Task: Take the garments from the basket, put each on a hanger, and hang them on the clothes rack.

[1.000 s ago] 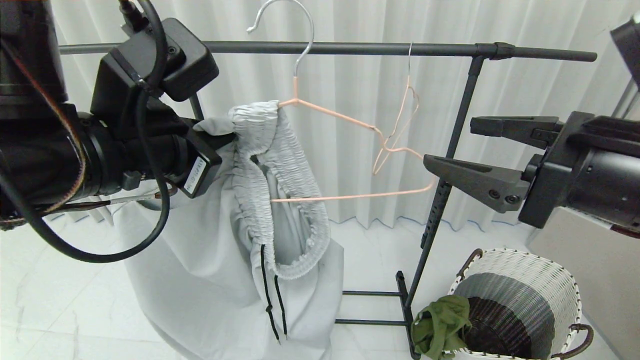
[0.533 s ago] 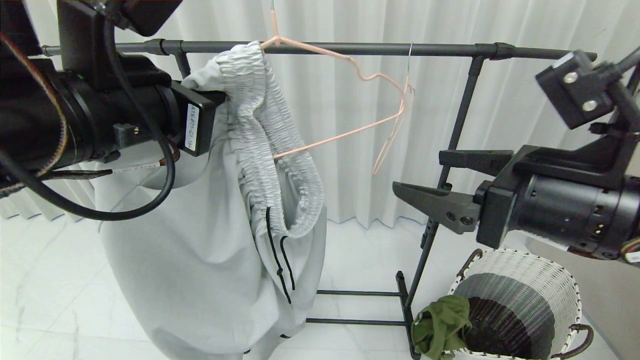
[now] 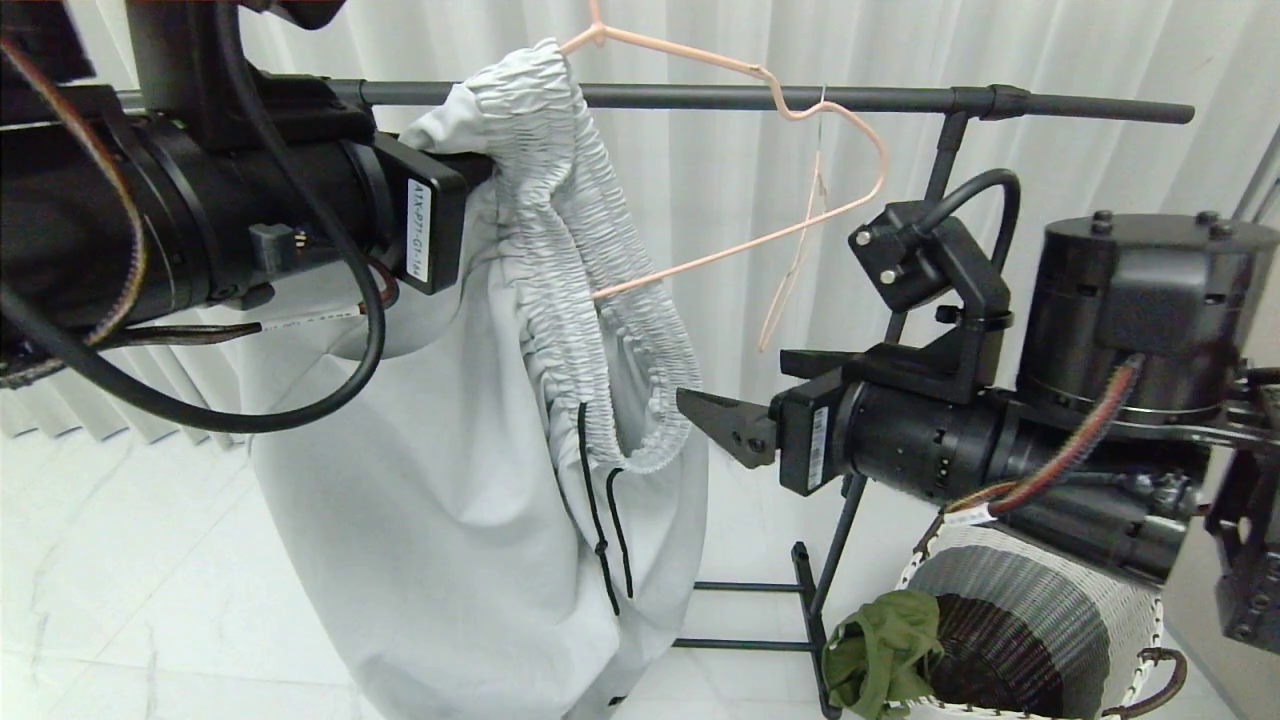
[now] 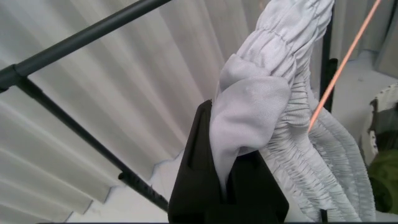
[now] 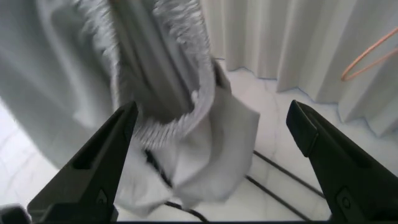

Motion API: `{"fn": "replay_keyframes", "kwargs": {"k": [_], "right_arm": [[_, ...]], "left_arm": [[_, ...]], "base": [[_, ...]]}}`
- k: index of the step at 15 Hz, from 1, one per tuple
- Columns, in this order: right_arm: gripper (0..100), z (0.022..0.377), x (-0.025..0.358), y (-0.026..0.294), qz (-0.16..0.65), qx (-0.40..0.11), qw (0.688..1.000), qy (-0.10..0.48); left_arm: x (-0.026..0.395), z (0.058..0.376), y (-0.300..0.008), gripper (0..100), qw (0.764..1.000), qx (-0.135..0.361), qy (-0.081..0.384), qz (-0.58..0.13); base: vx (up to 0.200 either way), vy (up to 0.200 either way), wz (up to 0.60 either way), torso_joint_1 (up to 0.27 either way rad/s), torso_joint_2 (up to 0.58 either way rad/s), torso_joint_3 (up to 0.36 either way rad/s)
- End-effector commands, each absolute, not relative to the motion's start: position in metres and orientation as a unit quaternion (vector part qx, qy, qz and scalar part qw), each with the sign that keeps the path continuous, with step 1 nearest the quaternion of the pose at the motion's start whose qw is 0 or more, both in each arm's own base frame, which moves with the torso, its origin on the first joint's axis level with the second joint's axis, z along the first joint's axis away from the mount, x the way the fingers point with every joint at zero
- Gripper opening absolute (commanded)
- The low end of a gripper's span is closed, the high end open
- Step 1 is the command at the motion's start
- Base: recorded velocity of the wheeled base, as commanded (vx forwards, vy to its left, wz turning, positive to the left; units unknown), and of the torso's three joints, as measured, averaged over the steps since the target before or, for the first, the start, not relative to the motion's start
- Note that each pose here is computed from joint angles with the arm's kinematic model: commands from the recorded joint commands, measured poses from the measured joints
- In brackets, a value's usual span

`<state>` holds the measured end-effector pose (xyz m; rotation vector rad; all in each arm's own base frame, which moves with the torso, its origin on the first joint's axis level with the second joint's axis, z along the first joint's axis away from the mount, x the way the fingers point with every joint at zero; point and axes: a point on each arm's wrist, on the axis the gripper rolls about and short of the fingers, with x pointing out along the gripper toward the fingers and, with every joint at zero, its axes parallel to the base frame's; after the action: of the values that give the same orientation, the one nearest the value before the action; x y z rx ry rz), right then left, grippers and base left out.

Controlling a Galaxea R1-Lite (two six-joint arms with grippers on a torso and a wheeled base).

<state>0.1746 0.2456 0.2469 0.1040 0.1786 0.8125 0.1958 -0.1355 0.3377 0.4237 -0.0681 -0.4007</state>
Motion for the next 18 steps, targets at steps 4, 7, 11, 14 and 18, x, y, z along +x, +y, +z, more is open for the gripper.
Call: {"fn": "replay_keyframes", "kwargs": {"k": [4,7,11,14,18], "right_arm": [[100,0.225,0.190,0.265,0.369,0.045,0.921,0.117],[100,0.222,0.195,0.262,0.359,0.043,0.925,0.120],[0,0.224,0.203,0.253,0.343,0.043,0.931,0.117],[0,0.225,0.210,0.247,0.328,0.044,0.937,0.114],[0,0.232,0.224,0.227,0.278,0.050,0.954,0.103]], "left_arm": [[0.192,0.338,-0.141,0,0.955,0.207,-0.038,-0.211],[0.192,0.338,-0.142,0,0.954,0.208,-0.038,-0.212],[0.192,0.339,-0.142,0,0.954,0.206,-0.039,-0.213],[0.194,0.338,-0.142,0,0.955,0.203,-0.045,-0.209],[0.193,0.334,-0.141,0,0.955,0.205,-0.042,-0.209]], "base": [[0.000,0.000,0.00,0.000,0.00,0.000],[0.000,0.000,0.00,0.000,0.00,0.000],[0.000,0.000,0.00,0.000,0.00,0.000],[0.000,0.000,0.00,0.000,0.00,0.000],[0.000,0.000,0.00,0.000,0.00,0.000]]}}
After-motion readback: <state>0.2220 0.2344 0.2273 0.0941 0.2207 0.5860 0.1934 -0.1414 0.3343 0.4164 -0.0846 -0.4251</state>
